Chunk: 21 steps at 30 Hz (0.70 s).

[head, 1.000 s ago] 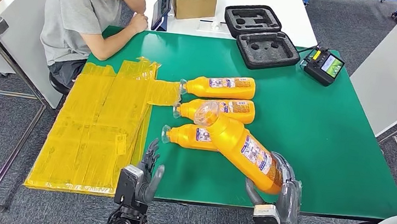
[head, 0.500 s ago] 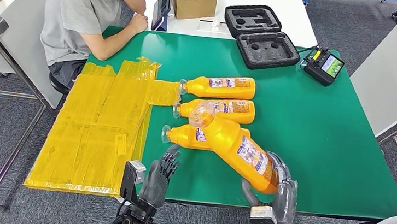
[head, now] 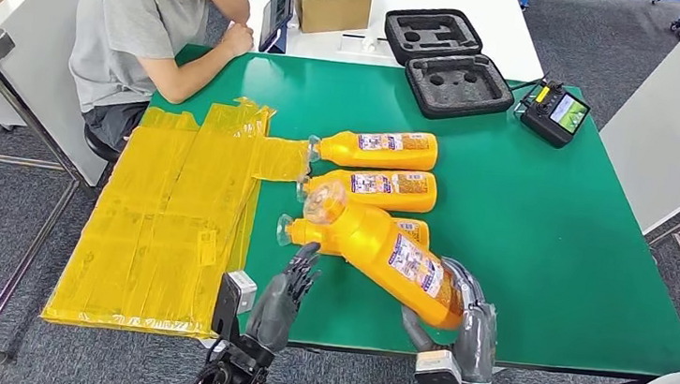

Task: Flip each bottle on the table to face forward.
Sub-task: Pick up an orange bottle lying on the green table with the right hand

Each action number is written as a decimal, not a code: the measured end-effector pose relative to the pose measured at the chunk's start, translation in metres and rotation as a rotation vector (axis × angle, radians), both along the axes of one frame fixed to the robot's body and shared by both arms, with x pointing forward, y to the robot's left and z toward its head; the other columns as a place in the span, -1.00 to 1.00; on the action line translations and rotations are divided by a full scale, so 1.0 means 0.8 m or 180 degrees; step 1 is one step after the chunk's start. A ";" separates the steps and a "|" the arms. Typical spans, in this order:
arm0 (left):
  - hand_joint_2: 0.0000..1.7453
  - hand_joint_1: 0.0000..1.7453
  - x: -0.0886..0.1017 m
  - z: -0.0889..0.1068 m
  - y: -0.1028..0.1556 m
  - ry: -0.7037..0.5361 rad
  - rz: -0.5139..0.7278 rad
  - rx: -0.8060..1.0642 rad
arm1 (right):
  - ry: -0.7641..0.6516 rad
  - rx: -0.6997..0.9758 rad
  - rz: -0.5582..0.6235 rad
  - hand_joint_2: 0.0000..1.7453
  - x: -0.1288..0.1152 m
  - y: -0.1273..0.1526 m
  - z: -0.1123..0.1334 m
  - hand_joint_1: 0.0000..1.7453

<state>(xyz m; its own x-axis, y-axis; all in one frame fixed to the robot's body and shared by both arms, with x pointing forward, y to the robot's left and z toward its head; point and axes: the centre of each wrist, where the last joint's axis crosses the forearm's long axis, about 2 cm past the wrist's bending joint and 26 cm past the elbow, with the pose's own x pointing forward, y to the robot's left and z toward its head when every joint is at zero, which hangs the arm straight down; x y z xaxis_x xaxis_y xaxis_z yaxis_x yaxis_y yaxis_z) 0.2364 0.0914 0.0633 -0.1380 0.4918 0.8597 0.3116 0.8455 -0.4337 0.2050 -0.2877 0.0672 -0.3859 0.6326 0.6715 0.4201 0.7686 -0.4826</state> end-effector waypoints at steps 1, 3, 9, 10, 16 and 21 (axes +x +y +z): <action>1.00 -1.00 0.000 0.002 -0.002 -0.0041 -0.0022 0.0027 | 0.0010 -0.0005 0.0029 1.00 0.002 0.001 0.000 1.00; 1.00 -1.00 0.000 0.004 -0.006 -0.0107 -0.0065 0.0085 | 0.0031 -0.0010 0.0070 1.00 0.006 0.003 -0.001 1.00; 1.00 -1.00 -0.002 0.009 -0.017 -0.0179 -0.0183 0.0132 | 0.0107 0.0040 0.0170 1.00 0.013 0.010 -0.005 1.00; 1.00 -1.00 -0.002 0.010 -0.018 -0.0191 -0.0197 0.0130 | 0.0121 0.0051 0.0195 1.00 0.016 0.012 -0.006 1.00; 1.00 -1.00 0.000 0.017 -0.026 -0.0264 -0.0268 0.0130 | 0.0156 0.0125 0.0288 1.00 0.028 0.021 -0.008 1.00; 1.00 -1.00 0.001 0.020 -0.030 -0.0392 -0.0194 0.0195 | 0.0183 0.0170 0.0346 1.00 0.033 0.028 -0.010 1.00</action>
